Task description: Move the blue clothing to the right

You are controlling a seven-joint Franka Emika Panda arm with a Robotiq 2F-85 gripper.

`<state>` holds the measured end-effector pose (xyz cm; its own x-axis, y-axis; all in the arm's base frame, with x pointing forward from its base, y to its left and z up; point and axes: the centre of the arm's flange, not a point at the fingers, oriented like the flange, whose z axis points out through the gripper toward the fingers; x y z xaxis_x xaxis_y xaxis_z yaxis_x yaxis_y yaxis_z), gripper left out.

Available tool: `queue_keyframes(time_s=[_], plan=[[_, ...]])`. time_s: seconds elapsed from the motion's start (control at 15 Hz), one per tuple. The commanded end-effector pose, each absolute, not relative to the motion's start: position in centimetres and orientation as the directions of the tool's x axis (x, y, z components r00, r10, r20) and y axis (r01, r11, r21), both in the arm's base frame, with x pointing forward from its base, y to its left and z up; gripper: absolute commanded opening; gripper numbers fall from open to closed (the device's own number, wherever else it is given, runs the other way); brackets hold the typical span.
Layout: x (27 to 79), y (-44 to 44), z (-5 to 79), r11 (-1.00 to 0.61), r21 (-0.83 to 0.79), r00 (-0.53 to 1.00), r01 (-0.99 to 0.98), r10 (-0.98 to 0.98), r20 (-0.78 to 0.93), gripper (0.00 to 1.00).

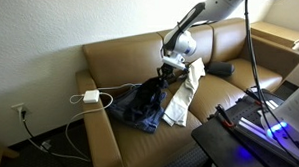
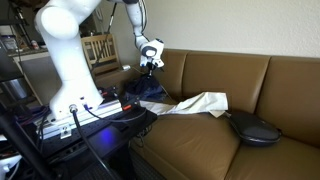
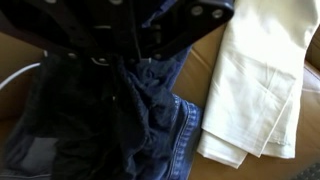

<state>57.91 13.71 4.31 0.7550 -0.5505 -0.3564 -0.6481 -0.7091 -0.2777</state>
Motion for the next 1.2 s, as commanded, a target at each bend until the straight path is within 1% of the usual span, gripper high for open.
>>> queue_keyframes(time_s=[0.0, 0.33, 0.47, 0.53, 0.6, 0.67, 0.8, 0.87, 0.93, 1.0, 1.13], plan=[[56.8, 7.6, 11.7, -0.576, -0.393, 0.695, -0.717, -0.556, -0.455, 0.02], [55.9, -2.5, 18.7, -0.277, -0.555, 0.589, -0.784, -0.612, -0.527, 0.02], [54.4, -6.8, 20.8, -0.137, -0.603, 0.541, -0.786, -0.626, -0.562, 0.02], [52.8, -8.6, 21.2, -0.091, -0.616, 0.536, -0.782, -0.603, -0.591, 0.02], [56.9, -6.0, 19.5, -0.152, -0.604, 0.550, -0.782, -0.624, -0.555, 0.02], [56.2, -7.6, 20.3, -0.132, -0.615, 0.547, -0.778, -0.623, -0.559, 0.07], [56.3, -8.0, 20.2, -0.141, -0.611, 0.546, -0.779, -0.631, -0.551, 0.07], [56.5, -7.0, 19.9, -0.154, -0.607, 0.554, -0.780, -0.623, -0.553, 0.02], [56.8, -6.8, 18.4, -0.198, -0.592, 0.560, -0.782, -0.641, -0.525, 0.02], [57.9, -8.2, 17.6, -0.170, -0.565, 0.500, -0.808, -0.705, -0.503, 0.02], [59.0, -13.4, 16.6, -0.158, -0.568, 0.445, -0.808, -0.795, -0.412, 0.02]])
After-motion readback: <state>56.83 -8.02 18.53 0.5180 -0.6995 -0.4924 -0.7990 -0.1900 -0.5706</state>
